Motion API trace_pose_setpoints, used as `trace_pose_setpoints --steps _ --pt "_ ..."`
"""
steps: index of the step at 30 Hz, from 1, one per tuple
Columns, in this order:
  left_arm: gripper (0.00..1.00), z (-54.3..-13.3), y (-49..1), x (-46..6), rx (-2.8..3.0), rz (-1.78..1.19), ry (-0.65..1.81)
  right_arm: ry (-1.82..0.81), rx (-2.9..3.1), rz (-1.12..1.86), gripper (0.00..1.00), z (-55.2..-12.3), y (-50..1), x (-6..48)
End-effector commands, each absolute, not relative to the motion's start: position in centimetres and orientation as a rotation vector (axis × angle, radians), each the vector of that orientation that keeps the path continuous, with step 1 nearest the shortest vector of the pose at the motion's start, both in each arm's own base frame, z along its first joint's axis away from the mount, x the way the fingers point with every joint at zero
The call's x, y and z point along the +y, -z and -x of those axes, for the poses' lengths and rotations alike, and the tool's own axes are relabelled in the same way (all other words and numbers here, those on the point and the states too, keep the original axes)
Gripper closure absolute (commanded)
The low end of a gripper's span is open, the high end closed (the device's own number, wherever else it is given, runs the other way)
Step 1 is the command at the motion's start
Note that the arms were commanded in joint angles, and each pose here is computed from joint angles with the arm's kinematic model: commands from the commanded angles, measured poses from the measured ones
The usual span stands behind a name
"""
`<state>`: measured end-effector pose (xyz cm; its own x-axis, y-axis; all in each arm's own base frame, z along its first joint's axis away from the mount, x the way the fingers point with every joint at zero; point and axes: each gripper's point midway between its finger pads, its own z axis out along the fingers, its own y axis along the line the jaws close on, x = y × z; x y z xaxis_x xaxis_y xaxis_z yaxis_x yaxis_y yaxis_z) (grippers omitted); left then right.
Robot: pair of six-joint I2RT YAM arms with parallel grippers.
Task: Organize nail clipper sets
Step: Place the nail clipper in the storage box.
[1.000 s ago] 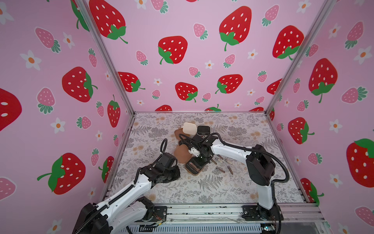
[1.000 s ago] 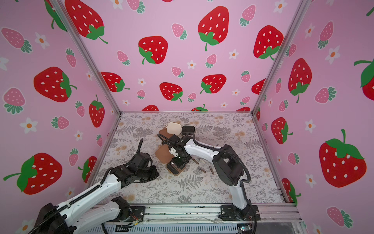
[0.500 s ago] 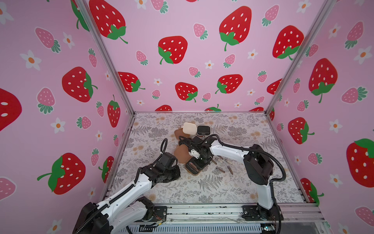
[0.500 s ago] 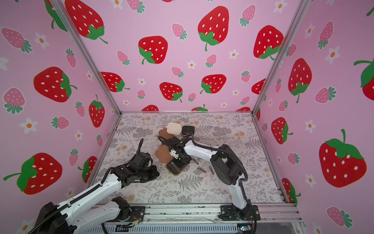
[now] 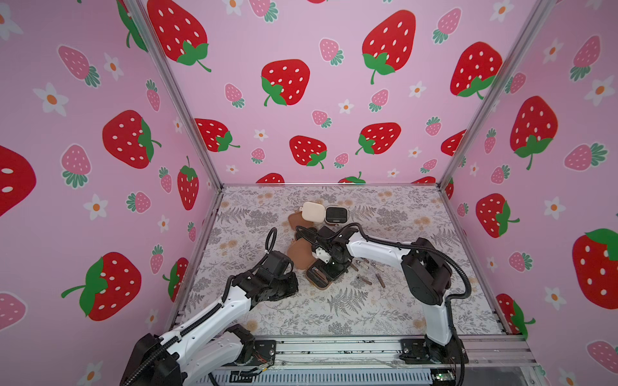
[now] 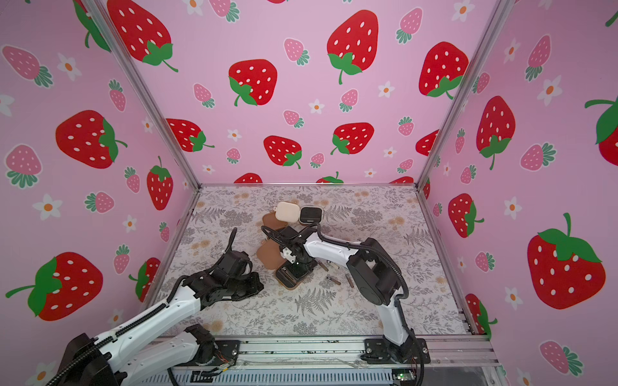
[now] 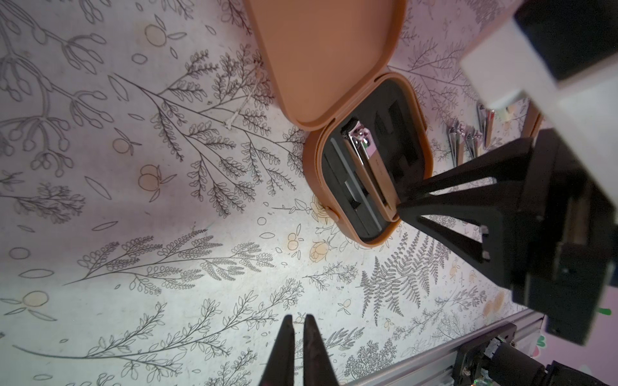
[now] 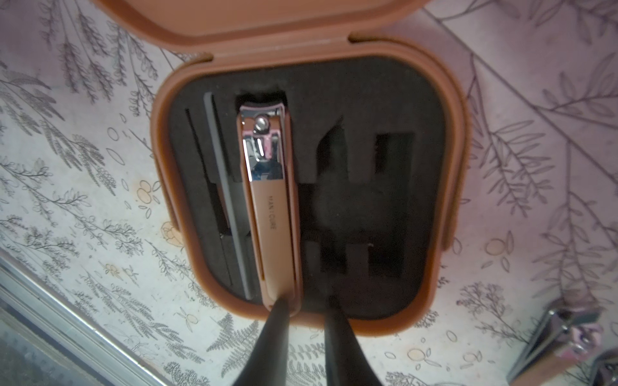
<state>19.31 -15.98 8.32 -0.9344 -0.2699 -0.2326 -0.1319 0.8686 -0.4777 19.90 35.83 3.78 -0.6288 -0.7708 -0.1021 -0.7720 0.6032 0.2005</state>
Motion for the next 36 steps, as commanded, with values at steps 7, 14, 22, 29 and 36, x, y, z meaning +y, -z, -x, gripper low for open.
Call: trace_pose_setpoints --steps 7,14,22,29,36 --pt "0.89 -20.2 -9.7 -16.5 2.718 0.304 0.7 -0.294 2.892 1.36 0.8 -18.6 -0.6 34.7" --pt "0.89 -20.3 -9.6 -16.7 2.721 0.301 0.709 -0.236 2.923 1.304 0.82 -18.4 1.3 33.9" --pt "0.9 -20.1 -9.3 -16.6 2.726 0.308 0.709 -0.085 2.961 1.259 0.83 -17.9 3.7 31.7" --pt "0.9 -19.9 -9.0 -16.6 2.733 0.313 0.709 0.064 2.992 1.262 0.84 -16.7 5.8 29.6" --pt "0.9 -20.0 -8.9 -16.8 2.733 0.314 0.726 0.134 3.035 1.26 0.84 -15.4 7.4 28.3"
